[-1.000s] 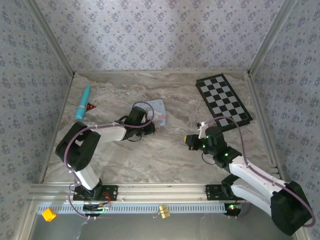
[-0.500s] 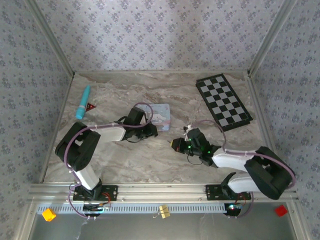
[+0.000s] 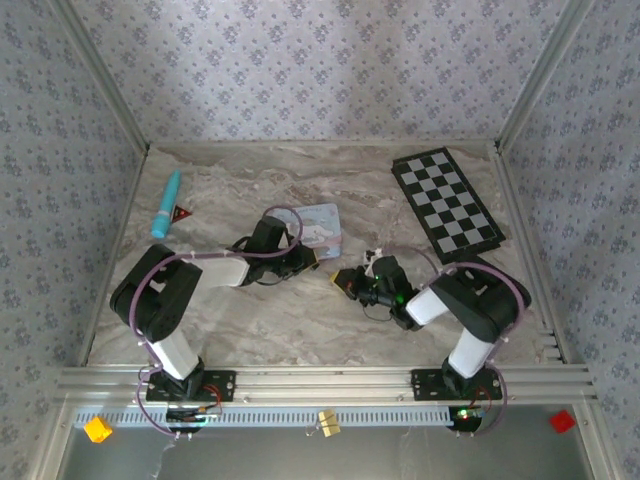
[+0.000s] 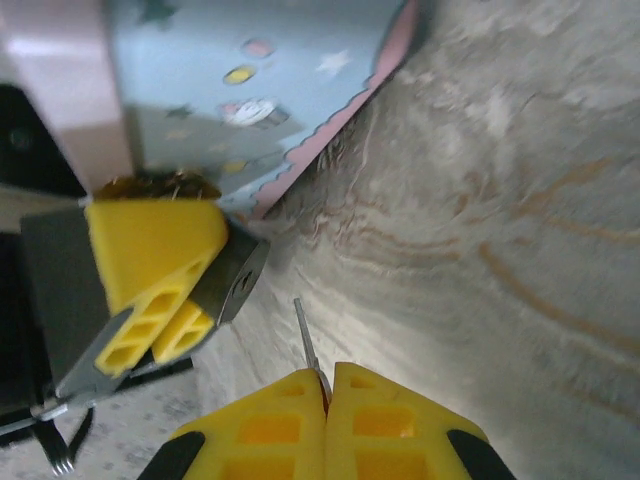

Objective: Unlock a padlock with a key

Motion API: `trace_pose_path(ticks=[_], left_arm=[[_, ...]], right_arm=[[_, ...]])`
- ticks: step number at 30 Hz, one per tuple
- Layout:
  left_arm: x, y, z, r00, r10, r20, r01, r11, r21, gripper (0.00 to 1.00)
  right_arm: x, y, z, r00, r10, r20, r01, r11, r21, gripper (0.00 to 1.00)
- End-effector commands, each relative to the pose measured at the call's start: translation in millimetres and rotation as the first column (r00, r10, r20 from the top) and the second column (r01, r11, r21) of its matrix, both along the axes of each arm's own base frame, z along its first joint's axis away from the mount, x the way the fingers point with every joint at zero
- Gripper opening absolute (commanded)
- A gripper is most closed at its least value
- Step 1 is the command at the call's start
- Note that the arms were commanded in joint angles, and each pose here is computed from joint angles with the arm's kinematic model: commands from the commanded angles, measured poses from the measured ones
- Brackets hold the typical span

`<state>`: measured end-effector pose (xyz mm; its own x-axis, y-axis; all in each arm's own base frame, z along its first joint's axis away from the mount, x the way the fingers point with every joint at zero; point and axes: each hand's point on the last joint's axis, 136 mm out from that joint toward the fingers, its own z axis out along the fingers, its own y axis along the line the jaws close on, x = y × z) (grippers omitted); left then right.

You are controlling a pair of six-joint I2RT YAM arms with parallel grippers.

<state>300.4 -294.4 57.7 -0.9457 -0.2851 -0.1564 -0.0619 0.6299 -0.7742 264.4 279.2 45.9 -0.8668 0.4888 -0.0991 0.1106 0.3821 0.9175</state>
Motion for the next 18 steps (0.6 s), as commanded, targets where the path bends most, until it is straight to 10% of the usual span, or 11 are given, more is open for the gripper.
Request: trace_pose_path(ticks=[1, 18], left_arm=[[-3, -6, 15, 1.0, -0.004, -0.026, 0.002, 0.997, -0.083, 0.14], [-1, -11, 19, 0.999, 0.015, -0.043, -0.021, 0.991, -0.134, 0.13]], right_arm=[[3, 11, 24, 0.999, 0.01, 0.031, -0.015, 0.986, 0.168, 0.0], [2, 17, 45, 0.994, 0.067, 0.09, -0.085, 0.972, 0.221, 0.0]])
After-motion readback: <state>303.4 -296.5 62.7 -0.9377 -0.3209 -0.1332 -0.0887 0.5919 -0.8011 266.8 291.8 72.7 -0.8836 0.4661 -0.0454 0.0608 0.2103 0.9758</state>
